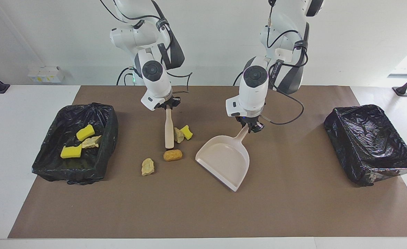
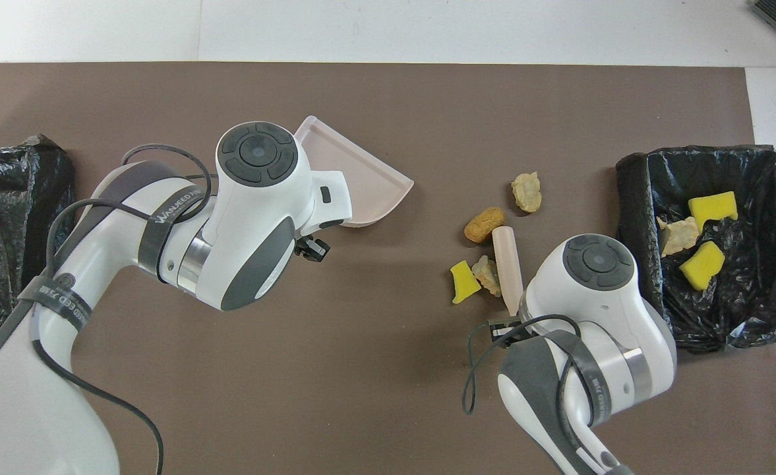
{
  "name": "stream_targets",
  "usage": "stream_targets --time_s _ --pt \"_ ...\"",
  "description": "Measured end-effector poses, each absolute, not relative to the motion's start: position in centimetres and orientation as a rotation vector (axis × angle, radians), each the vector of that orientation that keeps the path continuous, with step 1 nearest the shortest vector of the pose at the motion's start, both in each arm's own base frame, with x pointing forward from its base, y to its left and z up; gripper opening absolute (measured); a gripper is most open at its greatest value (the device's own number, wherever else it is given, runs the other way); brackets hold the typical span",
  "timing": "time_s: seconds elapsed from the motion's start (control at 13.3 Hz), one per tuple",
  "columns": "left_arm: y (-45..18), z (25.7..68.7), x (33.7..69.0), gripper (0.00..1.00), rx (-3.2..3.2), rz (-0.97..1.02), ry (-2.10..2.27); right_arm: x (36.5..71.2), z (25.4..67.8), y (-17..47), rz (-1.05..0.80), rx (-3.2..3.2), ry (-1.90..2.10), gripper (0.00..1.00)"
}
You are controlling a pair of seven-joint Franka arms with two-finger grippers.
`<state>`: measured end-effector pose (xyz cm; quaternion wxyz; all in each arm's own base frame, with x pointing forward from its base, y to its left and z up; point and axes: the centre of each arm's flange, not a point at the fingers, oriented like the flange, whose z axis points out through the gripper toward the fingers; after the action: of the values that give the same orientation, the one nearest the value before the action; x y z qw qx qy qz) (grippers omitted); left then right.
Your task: Sweep and dump trash in bin
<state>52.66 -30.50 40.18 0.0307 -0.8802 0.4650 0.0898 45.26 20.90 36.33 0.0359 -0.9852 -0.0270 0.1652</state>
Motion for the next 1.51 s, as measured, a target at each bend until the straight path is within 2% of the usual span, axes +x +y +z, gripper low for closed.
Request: stream_targets --time_s 0.3,0.53,0.68,1.13,1.51 --pt "-29.7 40.3 51.5 0.31 -2.51 0.306 1.785 46.9 40.6 21.3 0.523 -3.017 -0.079 0.27" --pt "-28.3 40.2 52.2 0.31 -2.348 0.322 1.96 49.2 44.9 17.9 0.473 -3.164 -0.098 0.27" --pt "-27.2 39.8 52.2 0.31 -2.257 0.336 2.024 48.5 45.9 17.4 0.48 -3.236 -0.137 0.27" --pt "-27.0 37.1 45.5 0.31 -2.124 0.282 2.095 40.1 41.6 19.5 0.592 -3.273 -0.3 0.27" --pt "-27.9 36.8 42.9 0.31 -2.233 0.259 1.946 38.6 39.2 21.6 0.592 -3.19 -0.309 0.27"
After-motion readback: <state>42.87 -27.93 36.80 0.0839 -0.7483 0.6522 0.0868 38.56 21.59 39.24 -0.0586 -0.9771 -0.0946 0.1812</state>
